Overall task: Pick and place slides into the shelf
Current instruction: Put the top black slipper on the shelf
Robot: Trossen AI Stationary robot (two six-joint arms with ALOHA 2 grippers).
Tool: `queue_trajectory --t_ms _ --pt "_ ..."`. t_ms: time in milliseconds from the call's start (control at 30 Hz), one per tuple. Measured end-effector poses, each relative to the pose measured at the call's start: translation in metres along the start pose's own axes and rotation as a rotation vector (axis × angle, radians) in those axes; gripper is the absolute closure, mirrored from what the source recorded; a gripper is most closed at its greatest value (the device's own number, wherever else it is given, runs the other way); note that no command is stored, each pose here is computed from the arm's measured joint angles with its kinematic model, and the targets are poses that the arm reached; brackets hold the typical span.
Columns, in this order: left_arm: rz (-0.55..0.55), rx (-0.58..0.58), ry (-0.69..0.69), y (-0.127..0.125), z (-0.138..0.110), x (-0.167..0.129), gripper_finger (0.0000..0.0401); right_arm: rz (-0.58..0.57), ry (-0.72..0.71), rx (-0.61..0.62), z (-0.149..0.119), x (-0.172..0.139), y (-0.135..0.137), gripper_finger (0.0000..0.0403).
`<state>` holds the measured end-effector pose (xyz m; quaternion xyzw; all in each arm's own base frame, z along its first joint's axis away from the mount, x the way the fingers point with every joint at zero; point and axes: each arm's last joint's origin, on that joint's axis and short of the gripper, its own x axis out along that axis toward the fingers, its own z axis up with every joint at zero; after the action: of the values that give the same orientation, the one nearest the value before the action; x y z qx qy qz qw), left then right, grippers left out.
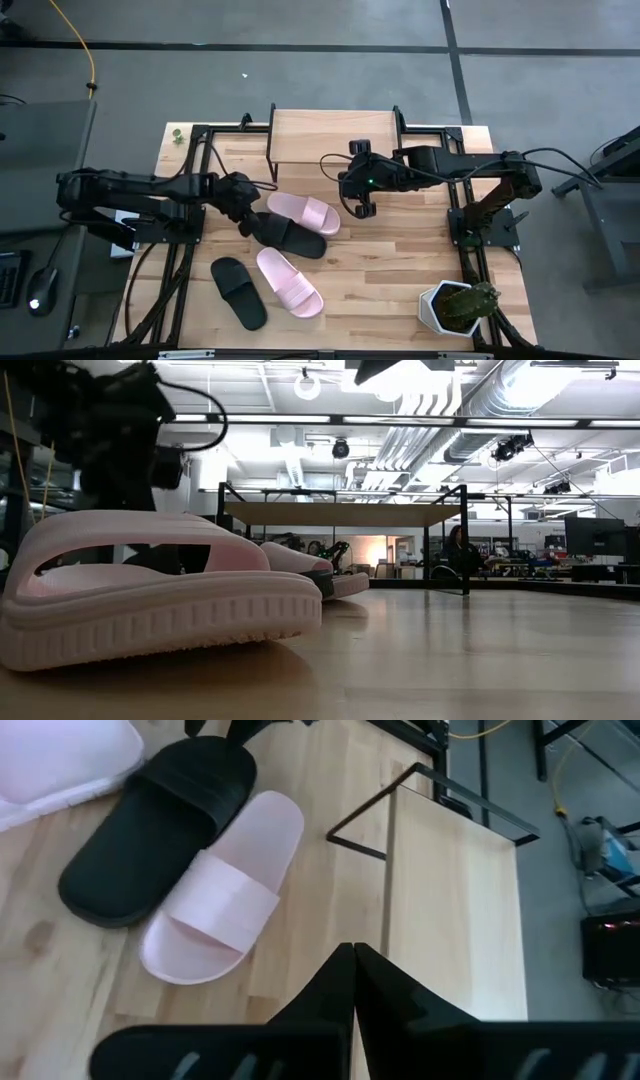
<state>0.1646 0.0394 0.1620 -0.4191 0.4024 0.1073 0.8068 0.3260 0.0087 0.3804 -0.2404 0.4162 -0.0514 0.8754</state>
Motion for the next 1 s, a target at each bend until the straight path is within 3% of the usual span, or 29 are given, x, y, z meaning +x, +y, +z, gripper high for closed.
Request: queue_trajectory --t_ms 233,400,667,1000 --pt "-0.156 -0.018 -0.025 0.011 -0.012 0.013 0.0148 0.009 -0.004 0.0 0.0 0.0 0.0 0.0402" --pt "-0.134 -0.028 -0.054 0.016 -0.014 0.015 0.0152 0.005 -0.018 0.002 0.001 0.0 0.0 0.0402" --pt "-0.188 -0.007 -0.104 0.012 -0.011 0.015 0.0153 0.008 -0.026 -0.004 0.002 0.0 0.0 0.0402" --pt "-0.181 -0.014 -0.094 0.014 -0.008 0.024 0.0153 0.133 -0.075 -0.023 0.003 0.0 0.003 0.0402"
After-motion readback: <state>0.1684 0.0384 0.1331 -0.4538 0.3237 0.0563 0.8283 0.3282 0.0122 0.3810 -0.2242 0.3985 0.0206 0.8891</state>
